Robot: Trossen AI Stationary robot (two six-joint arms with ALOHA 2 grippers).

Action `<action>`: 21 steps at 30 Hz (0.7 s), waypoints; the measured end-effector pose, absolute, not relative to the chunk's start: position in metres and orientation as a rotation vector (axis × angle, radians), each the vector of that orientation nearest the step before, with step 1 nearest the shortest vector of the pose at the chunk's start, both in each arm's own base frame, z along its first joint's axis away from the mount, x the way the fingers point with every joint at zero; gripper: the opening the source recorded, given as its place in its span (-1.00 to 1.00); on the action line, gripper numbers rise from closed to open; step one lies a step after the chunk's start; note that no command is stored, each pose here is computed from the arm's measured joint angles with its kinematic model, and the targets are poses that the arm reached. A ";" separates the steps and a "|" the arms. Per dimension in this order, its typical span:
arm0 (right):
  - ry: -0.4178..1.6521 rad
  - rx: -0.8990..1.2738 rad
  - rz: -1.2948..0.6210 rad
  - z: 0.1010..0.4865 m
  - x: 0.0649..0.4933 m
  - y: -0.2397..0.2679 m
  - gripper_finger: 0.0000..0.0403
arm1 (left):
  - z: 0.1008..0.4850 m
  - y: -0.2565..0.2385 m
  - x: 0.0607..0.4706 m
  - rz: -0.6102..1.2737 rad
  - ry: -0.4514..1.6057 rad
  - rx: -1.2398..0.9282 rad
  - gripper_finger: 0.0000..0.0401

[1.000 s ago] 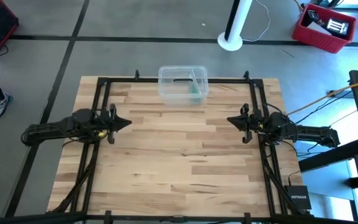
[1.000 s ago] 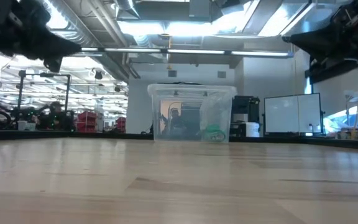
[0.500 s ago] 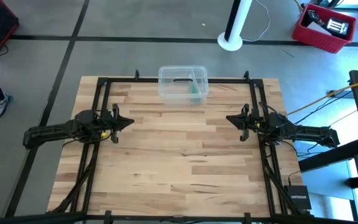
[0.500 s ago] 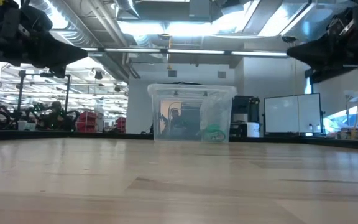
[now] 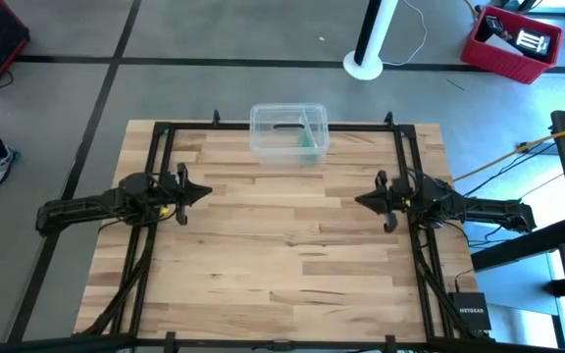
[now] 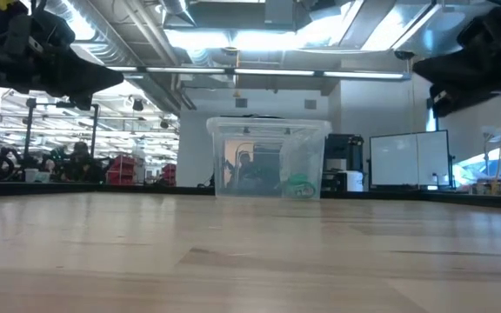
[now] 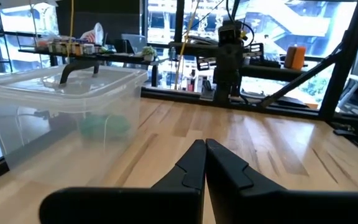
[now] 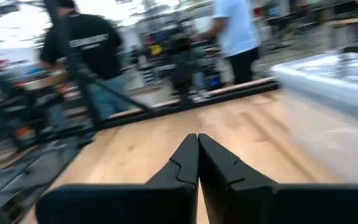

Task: Roll bandage
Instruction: Return to Home Position

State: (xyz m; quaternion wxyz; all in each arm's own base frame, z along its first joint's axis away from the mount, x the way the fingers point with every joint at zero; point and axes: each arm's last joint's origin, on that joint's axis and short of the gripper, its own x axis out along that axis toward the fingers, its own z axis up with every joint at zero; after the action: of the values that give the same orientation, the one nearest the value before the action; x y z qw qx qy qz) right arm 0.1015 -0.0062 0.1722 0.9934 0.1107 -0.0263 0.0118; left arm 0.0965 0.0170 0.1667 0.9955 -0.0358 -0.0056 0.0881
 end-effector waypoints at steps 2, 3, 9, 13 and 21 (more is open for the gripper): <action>-0.052 0.218 0.070 0.172 0.101 -0.005 -0.94 | 0.167 0.017 0.097 0.176 -0.011 -0.071 -0.98; -0.051 0.217 0.087 0.173 0.101 -0.004 -0.94 | 0.167 0.017 0.097 0.176 -0.011 -0.071 -0.98; -0.081 0.197 0.149 0.175 0.096 -0.002 -0.94 | 0.167 0.017 0.097 0.176 -0.011 -0.071 -0.98; -0.078 0.197 0.139 0.177 0.096 -0.002 -0.94 | 0.167 0.017 0.097 0.176 -0.011 -0.071 -0.98; -0.120 0.209 0.121 0.181 0.095 -0.003 -0.94 | 0.166 0.017 0.097 0.176 -0.010 -0.071 -0.98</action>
State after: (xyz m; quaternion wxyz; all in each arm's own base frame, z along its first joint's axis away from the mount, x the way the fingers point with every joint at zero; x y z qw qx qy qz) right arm 0.0954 -0.0030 0.1807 0.9909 0.1042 -0.0596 0.0604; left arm 0.0966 0.0170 0.1665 0.9955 -0.0353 -0.0048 0.0881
